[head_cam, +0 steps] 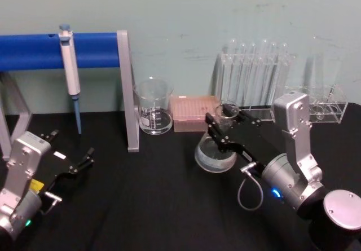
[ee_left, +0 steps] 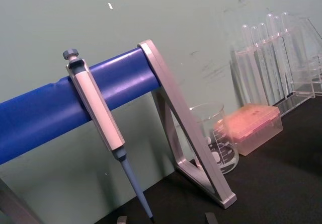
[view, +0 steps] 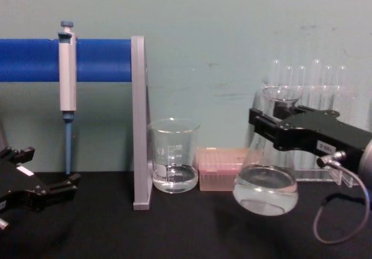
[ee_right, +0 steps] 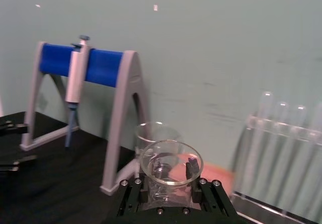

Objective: Grasp the erlenmeyer flask with one hand, shake it three times, then place it back.

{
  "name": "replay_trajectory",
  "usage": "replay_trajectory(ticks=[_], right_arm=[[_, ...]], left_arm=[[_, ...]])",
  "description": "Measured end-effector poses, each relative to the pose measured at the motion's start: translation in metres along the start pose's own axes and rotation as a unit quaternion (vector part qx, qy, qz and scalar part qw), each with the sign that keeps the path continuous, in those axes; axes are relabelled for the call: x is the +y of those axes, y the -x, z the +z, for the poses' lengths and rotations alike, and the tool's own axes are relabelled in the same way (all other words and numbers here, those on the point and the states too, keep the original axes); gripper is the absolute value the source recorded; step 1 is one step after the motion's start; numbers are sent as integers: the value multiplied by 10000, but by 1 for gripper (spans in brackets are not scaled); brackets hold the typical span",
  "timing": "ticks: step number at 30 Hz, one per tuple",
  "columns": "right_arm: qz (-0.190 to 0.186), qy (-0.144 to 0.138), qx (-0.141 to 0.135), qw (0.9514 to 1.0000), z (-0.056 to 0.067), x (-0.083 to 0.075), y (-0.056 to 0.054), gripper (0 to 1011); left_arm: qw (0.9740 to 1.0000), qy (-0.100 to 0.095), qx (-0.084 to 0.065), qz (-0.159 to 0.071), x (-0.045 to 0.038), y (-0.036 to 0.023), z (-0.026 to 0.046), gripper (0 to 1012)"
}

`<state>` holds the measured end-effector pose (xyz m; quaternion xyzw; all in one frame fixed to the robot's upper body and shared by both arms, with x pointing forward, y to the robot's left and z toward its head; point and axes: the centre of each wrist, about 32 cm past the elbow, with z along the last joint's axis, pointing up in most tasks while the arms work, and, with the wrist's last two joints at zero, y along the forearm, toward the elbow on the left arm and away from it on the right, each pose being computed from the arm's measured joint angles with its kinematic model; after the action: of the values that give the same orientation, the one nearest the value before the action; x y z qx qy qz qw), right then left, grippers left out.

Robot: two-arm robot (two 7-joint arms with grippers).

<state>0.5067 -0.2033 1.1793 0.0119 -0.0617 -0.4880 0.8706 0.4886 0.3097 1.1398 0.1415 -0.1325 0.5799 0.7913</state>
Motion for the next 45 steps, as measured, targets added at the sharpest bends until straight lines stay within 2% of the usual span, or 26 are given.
replay_trajectory(ticks=[15,23,28,35,45], right_arm=[[798,-66,38,9968,18,72,98,450],[1183,-102,-1,9929,36,104,135,450],[1501,-130,-26,9886,49,132,164,450],[1715,-119,-36,9851,47,157,182,450],[1779,-89,-47,9840,37,183,173,450]], left_arm=[[10000,0,0,0,0,0,0,1001],[10000,0,0,0,0,-1,0,1001],[10000,0,0,0,0,0,0,1001],[10000,0,0,1,0,0,0,1001],[10000,0,0,0,0,0,0,1001]])
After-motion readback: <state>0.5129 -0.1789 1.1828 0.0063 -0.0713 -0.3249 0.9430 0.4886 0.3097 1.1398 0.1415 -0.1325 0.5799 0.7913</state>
